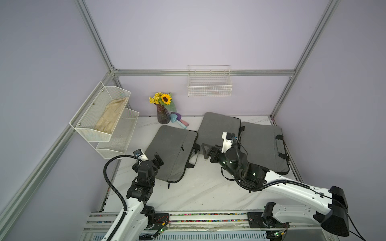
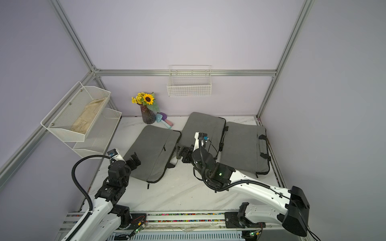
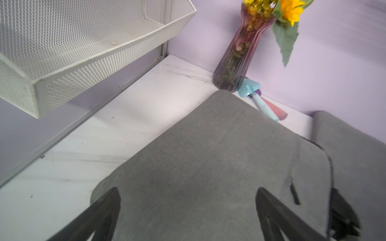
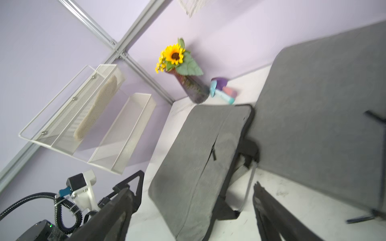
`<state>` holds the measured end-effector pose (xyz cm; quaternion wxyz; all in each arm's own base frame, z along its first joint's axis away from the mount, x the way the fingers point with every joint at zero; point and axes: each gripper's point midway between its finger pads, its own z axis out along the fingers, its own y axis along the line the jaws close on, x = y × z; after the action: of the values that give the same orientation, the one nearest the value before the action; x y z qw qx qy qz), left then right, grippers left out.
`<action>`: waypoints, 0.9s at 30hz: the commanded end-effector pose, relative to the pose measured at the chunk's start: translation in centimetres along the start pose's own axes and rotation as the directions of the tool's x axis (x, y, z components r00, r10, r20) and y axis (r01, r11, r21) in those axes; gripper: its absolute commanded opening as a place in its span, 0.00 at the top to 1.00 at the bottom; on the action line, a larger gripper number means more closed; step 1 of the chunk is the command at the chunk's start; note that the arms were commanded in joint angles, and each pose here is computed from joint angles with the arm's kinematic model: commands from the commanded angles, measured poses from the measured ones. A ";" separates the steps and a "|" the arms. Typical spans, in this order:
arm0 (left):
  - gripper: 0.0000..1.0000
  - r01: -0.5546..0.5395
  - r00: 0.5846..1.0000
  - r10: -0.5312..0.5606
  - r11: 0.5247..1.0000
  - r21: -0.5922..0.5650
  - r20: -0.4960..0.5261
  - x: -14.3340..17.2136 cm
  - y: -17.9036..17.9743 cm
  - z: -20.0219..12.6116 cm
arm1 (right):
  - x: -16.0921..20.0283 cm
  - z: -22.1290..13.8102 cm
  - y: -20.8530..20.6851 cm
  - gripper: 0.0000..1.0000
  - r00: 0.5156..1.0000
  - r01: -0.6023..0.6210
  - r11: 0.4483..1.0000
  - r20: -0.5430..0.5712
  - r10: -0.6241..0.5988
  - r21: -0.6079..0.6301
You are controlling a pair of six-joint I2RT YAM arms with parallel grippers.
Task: Put the mouse into the laptop bag
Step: Reset both arms
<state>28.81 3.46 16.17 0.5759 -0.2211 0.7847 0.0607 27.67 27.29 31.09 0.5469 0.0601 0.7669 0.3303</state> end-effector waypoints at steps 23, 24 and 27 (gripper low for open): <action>0.00 -0.227 0.968 0.202 0.957 0.183 0.146 1.4 -2.3 10.8 | -3.5 5.9 -30.6 0.07 0.756 0.439 0.618 0.104 -0.646 0.652; 0.00 -0.225 0.968 0.197 0.954 0.196 0.153 1.4 -2.4 10.6 | -4.4 5.3 -31.3 0.06 0.731 0.418 0.592 0.132 -0.670 0.689; 0.00 -0.225 0.969 0.198 0.954 0.197 0.150 1.4 -2.4 10.7 | -5.5 3.7 -34.8 0.06 0.829 0.269 0.704 0.214 -0.516 0.658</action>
<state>36.42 5.73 6.96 0.5655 -0.0980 0.8148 0.0815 42.37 2.27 12.32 0.6575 0.0748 0.7386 -0.1285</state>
